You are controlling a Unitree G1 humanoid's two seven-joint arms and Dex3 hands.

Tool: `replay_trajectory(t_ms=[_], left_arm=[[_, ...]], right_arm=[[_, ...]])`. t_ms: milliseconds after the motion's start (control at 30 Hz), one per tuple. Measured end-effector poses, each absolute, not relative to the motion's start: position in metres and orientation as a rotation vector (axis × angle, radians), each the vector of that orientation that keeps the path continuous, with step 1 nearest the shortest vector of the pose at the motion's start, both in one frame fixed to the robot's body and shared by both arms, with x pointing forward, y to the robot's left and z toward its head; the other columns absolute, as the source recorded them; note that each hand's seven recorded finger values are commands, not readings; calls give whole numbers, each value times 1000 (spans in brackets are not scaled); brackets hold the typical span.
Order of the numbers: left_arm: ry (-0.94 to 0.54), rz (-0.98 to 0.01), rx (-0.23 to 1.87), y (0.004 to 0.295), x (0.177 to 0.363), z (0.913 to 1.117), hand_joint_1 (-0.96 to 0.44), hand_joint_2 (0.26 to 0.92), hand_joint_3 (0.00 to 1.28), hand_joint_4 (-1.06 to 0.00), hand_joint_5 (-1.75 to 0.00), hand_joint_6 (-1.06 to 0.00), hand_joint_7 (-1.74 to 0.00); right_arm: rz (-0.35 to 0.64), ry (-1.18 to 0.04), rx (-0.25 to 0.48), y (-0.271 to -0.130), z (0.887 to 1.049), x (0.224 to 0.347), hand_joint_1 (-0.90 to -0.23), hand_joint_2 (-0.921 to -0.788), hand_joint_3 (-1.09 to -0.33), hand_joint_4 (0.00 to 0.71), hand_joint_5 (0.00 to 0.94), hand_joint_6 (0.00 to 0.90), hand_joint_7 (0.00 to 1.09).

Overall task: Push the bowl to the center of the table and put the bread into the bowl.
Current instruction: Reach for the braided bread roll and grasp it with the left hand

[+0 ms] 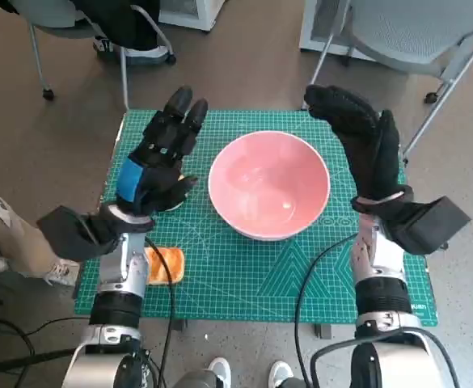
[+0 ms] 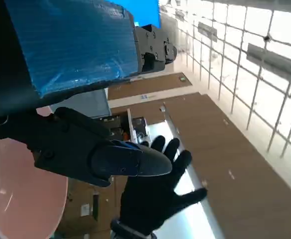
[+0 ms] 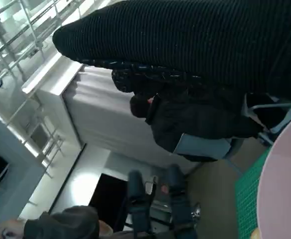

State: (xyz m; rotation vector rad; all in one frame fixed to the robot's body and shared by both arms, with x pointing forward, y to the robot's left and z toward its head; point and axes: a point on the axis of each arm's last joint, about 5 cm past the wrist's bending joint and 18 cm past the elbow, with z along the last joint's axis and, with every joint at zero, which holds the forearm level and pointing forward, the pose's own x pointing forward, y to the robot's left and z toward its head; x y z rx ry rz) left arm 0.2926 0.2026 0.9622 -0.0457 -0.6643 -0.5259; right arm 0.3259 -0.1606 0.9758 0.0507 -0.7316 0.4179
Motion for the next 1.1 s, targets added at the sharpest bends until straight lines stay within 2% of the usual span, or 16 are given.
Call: replay_trajectory(t_ms=[67, 167, 400, 500, 600, 800, 1100], left_arm=[[-678, -541, 19, 213, 288, 970, -552, 900, 93, -27, -5, -191, -2], [-663, -585, 162, 233, 279, 985, -475, 817, 29, -21, -2, -156, 0], [-492, -678, 502, 277, 253, 1028, -336, 693, 4, -1, 1, -114, -4], [-406, -679, 649, 288, 237, 1045, -285, 665, 1, -23, -10, -157, -28], [-364, -639, 771, 292, 221, 1057, -255, 653, 1, -46, -20, -202, -51], [-314, -553, 937, 281, 197, 1061, -279, 651, 2, -84, -29, -256, -74], [-178, -484, 1053, 264, 184, 1052, -349, 659, 5, -148, -34, -305, -77]], right_arm=[[413, -726, 52, -161, 974, 325, -674, -921, -766, 197, 1, 237, 103], [409, -722, 54, -161, 973, 325, -666, -921, -768, 196, 0, 236, 105], [409, -732, 52, -160, 975, 325, -666, -921, -771, 193, 0, 233, 109], [407, -733, 52, -160, 976, 325, -667, -921, -771, 193, 0, 232, 111], [403, -732, 53, -160, 976, 325, -667, -921, -772, 193, 0, 231, 113], [403, -725, 58, -158, 975, 325, -666, -921, -778, 194, 1, 231, 118], [418, -716, 69, -152, 974, 326, -654, -921, -790, 196, 1, 228, 125]])
